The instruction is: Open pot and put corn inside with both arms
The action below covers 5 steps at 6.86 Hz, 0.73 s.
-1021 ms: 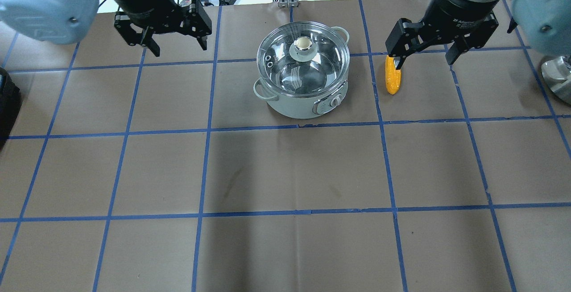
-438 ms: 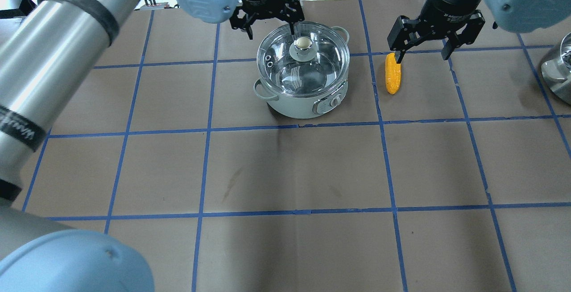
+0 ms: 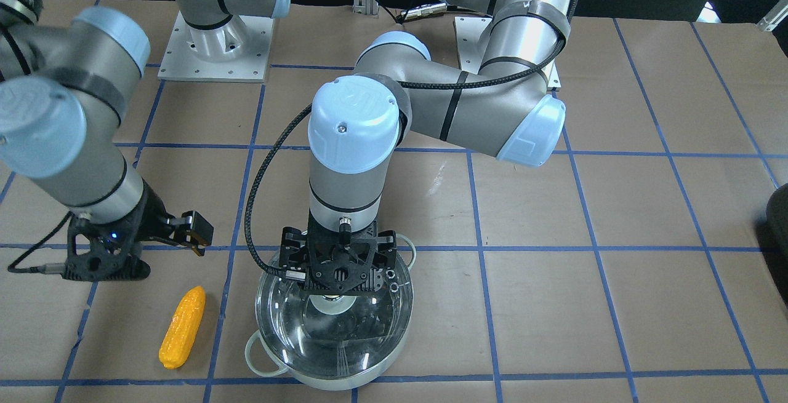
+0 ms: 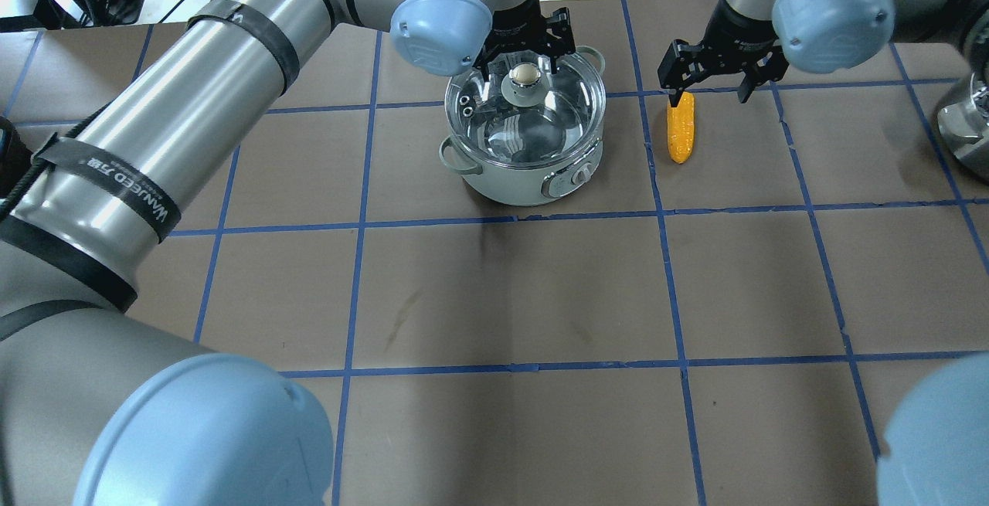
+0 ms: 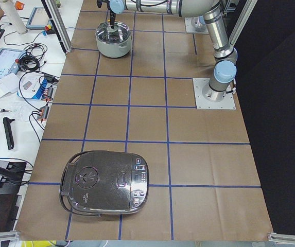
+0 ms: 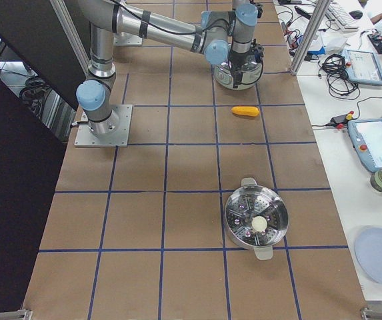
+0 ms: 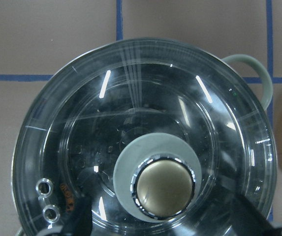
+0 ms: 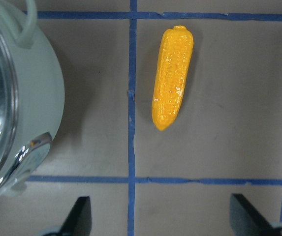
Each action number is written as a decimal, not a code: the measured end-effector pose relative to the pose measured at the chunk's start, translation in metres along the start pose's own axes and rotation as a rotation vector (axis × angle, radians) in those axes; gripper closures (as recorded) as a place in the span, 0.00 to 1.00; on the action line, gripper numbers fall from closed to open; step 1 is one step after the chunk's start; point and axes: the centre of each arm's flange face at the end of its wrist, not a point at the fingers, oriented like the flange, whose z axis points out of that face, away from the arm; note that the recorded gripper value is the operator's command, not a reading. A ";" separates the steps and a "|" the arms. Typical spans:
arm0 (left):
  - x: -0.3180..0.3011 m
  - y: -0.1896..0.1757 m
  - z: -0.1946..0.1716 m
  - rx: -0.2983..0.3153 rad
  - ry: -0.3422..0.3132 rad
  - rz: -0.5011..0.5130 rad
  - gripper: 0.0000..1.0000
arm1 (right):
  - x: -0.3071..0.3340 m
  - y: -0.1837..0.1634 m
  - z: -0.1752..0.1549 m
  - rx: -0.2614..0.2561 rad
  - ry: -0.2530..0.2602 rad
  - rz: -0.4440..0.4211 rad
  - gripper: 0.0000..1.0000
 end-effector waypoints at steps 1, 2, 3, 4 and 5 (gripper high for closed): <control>0.003 0.000 0.007 0.000 0.001 0.004 0.26 | 0.003 -0.011 0.036 0.011 0.000 0.002 0.01; 0.005 0.000 0.009 0.007 0.002 0.013 0.64 | 0.009 -0.020 0.068 0.019 -0.001 0.010 0.01; 0.006 -0.001 0.009 0.018 0.006 0.021 0.77 | 0.017 -0.027 0.097 0.023 -0.004 0.021 0.02; 0.006 -0.001 0.009 0.021 0.008 0.024 0.80 | 0.021 -0.032 0.114 0.027 -0.005 0.027 0.03; 0.006 0.000 0.009 0.022 0.008 0.025 0.84 | 0.023 -0.035 0.125 0.032 -0.006 0.032 0.11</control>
